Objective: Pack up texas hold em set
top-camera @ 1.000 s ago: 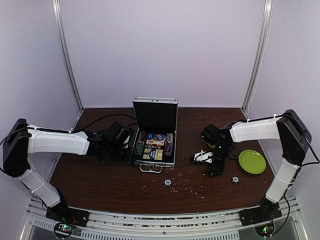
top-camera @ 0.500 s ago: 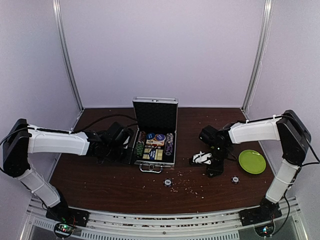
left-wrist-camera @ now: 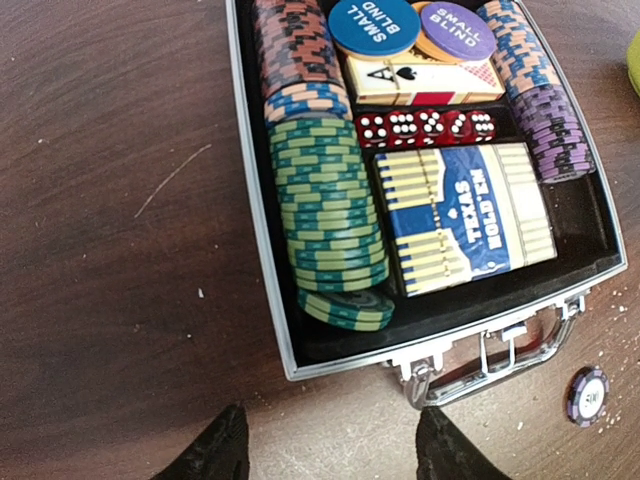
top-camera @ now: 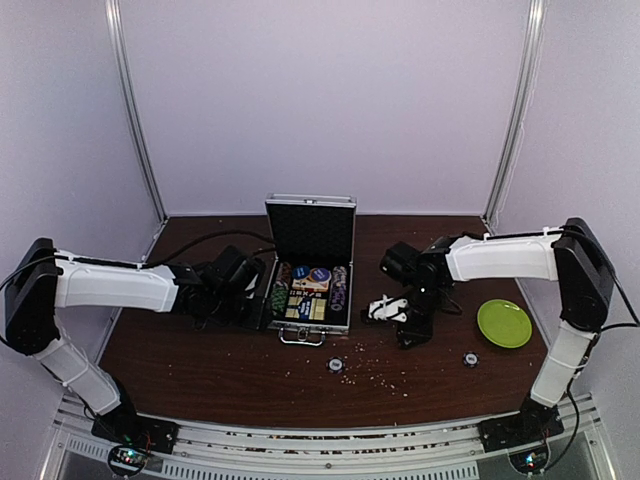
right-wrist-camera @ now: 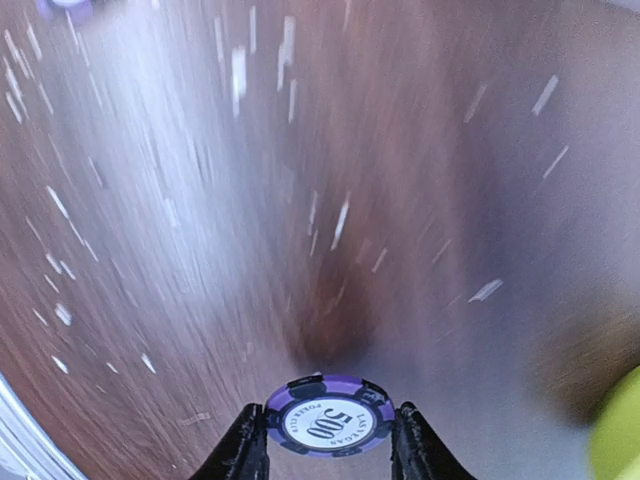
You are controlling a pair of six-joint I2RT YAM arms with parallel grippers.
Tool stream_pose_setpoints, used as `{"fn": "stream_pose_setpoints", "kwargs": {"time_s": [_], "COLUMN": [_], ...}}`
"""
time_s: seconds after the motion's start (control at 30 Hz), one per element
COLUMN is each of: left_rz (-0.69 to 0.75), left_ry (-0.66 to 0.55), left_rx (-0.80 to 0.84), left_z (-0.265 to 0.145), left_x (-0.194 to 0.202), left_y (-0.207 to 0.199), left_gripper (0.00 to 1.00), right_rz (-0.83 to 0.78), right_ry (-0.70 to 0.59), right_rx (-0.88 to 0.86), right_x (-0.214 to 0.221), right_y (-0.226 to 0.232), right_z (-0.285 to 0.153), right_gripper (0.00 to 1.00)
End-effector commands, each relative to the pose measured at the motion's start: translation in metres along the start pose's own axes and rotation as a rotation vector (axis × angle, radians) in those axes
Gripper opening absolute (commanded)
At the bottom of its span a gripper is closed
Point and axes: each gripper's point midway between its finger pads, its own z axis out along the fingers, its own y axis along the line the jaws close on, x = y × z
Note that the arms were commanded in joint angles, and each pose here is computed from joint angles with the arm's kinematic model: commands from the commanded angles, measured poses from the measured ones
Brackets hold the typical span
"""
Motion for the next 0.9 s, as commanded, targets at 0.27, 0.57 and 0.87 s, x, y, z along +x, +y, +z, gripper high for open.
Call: {"fn": "stream_pose_setpoints", "kwargs": {"time_s": [0.27, 0.57, 0.87], "left_rz": [-0.056, -0.070, -0.067], "left_ry": [-0.059, -0.063, -0.054], "left_rx": [-0.021, -0.042, -0.040], "left_z": [-0.016, -0.020, -0.014], "left_x": [0.001, 0.009, 0.010], "left_y": [0.014, 0.024, 0.022], "left_gripper": [0.59, 0.59, 0.59], "right_rz": [-0.081, -0.088, -0.098], "right_ry": [-0.171, -0.142, -0.119], "right_rx": [0.096, 0.203, 0.290], "right_x": [-0.130, -0.162, -0.167], "right_y": [-0.022, -0.044, -0.053], "right_z": [-0.050, -0.028, -0.013], "right_gripper": [0.37, 0.37, 0.37]}}
